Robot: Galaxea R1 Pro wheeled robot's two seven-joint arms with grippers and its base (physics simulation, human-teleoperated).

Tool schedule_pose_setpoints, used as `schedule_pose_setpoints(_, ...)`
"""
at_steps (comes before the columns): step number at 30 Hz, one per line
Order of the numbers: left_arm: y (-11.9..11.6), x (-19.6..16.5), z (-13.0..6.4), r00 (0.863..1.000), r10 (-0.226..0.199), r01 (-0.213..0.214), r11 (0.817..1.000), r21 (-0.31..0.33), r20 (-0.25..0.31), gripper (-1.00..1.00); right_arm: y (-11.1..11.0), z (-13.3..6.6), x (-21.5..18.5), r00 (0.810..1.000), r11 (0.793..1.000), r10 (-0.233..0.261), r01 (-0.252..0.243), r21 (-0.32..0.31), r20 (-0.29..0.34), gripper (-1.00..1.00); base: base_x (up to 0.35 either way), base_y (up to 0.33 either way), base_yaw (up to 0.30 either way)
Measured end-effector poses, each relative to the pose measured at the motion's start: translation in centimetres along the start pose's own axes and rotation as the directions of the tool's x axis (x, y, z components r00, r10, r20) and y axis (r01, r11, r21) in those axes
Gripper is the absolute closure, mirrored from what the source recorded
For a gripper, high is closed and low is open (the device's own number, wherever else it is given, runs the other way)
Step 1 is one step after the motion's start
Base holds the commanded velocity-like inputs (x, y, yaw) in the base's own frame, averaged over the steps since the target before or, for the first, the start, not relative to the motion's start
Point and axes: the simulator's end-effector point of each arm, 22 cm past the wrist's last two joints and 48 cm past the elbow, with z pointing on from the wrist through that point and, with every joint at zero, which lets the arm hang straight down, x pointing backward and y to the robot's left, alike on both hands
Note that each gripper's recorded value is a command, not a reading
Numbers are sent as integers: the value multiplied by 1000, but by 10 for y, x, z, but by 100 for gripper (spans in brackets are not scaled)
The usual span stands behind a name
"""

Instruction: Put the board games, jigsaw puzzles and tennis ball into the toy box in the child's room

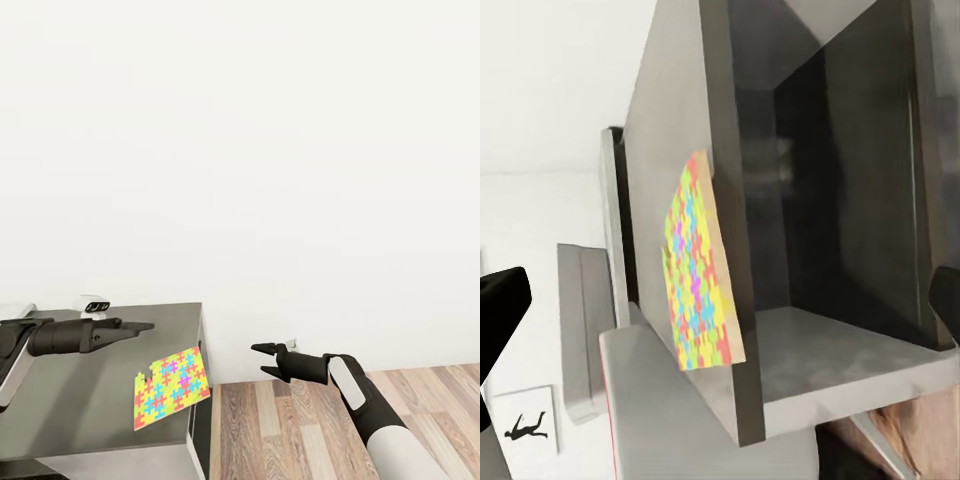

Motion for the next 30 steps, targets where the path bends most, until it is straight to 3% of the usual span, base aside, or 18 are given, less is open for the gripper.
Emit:
schedule_pose_setpoints(16,-15,-7,3,999,11,-13,998,60,31,-100,7,11,6,1000,1000,1,-1,-14,-10,-100,0,60,191)
schedule_pose_setpoints(30,-20,-8,11,999,12,-15,996,87,39,-100,6,11,6,1000,1000,3,-3,-8,-9,-100,0,48,22)
